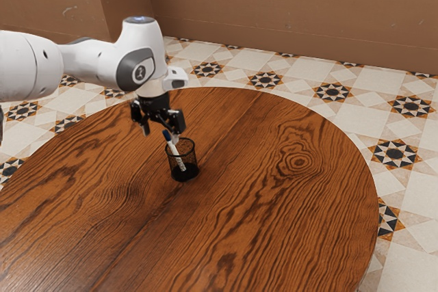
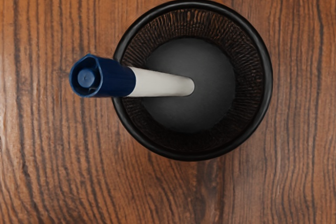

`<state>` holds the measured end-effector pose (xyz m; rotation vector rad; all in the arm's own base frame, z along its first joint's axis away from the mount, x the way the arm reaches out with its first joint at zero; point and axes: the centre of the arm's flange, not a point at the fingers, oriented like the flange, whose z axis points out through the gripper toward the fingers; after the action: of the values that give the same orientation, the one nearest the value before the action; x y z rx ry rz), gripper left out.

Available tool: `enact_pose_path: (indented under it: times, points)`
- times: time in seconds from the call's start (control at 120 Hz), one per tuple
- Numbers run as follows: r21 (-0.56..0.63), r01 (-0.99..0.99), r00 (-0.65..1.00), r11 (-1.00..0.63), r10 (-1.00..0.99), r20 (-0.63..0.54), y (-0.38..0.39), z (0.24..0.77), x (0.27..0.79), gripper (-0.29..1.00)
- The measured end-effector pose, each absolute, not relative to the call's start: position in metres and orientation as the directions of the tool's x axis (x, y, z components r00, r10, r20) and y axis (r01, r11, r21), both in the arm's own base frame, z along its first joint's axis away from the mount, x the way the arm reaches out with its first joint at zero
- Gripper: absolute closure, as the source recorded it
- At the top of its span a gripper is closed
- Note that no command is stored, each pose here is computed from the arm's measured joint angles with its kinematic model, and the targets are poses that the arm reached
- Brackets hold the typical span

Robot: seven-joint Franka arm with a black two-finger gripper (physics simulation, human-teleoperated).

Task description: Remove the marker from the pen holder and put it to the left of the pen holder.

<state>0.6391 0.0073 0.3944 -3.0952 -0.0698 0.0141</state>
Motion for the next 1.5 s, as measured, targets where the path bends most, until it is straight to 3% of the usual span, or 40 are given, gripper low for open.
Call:
enact_pose_path:
  times: [0.392, 0.8, 1.158, 1.417, 1.5]
  points:
    - [-0.056, 0.073, 0.995, -0.996, 0.069, 0.074, 0.040, 0.369, 0.680, 0.00]
    - [-0.013, 0.072, 0.993, -0.997, 0.071, 0.095, 0.041, 0.357, 0.683, 0.00]
    - [0.014, 0.077, 0.992, -0.997, 0.078, 0.096, 0.040, 0.354, 0.679, 0.60]
    - [0.012, 0.051, 0.993, -0.999, 0.052, 0.101, 0.020, 0.360, 0.675, 0.73]
    - [0.013, 0.041, 0.990, -0.999, 0.043, 0.135, 0.012, 0.388, 0.667, 0.75]
